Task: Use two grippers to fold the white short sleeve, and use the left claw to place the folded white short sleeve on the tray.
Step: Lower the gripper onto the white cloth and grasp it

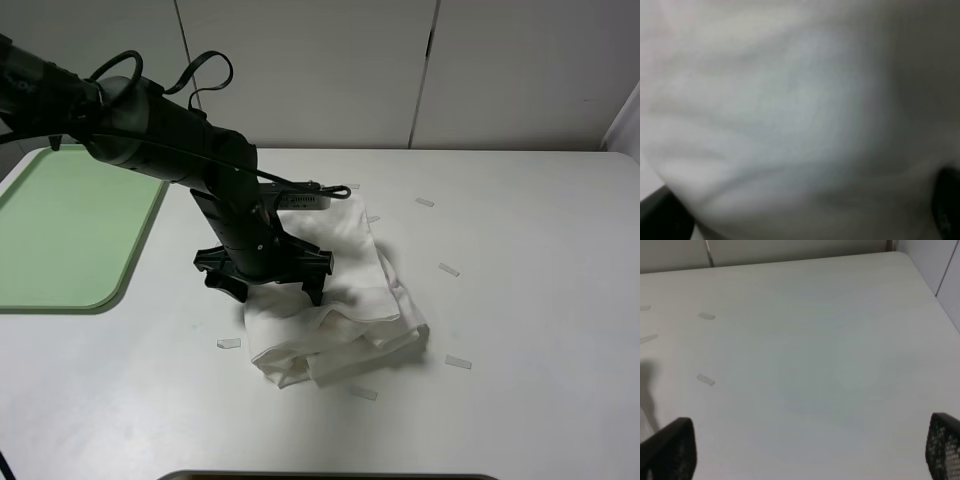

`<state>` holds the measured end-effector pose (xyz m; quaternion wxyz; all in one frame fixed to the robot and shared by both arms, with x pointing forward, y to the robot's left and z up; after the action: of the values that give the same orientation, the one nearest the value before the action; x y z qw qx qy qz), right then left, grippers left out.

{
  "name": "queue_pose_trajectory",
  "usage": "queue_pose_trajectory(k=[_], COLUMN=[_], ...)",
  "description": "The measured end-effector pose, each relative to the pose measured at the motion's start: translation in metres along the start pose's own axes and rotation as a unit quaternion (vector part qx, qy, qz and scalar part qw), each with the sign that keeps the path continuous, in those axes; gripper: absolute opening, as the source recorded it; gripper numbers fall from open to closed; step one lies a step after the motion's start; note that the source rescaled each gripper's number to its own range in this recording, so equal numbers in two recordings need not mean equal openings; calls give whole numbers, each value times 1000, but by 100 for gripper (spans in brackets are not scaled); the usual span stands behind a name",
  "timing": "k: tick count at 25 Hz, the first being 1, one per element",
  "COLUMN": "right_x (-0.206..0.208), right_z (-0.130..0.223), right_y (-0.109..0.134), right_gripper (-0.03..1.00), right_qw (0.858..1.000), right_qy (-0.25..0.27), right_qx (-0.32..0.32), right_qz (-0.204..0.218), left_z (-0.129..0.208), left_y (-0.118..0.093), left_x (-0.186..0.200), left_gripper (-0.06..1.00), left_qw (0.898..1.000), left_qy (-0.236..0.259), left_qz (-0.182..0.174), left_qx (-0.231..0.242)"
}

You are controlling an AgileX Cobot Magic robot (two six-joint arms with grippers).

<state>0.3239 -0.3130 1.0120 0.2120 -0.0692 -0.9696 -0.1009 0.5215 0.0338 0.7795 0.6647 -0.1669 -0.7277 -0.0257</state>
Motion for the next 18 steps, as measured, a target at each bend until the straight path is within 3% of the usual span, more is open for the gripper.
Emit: queue_pose_trajectory(k=[11,14,16,17,18], right_x=[0,0,0,0,0], right_z=[0,0,0,0,0], right_y=[0,0,0,0,0], right_gripper=[100,100,100,100,100], right_qw=[1000,1000,1000,1000,1000], right_qy=[0,0,0,0,0], right_qx=[0,0,0,0,0], right_qz=[0,0,0,0,0], left_z=[-11,-12,-13,-14,-14], left_y=[-3,-2,-1,2,3], left_x=[-1,-1,-1,0,0], left_gripper=[70,50,44,27,21], left_qw=[999,999,999,999,999], left_qy=[-31,-34,-36,-38,-39], left_qz=[8,5,2,-4,-8], left_qx=[0,-7,-11,-23,-29])
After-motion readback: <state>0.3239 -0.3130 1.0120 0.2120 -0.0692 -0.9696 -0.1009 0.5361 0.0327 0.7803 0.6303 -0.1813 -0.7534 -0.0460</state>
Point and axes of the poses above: a point on each arm's last joint axis where the gripper is mounted, x pointing back along that axis away from the gripper, y along the wrist's bending axis when the last joint is at zero, z = x × y, the point moved 10 cm from there along -x, pointing out along that axis toward the gripper, and after that the axes turned 7 degrees about -x, right-handed, at the moved point
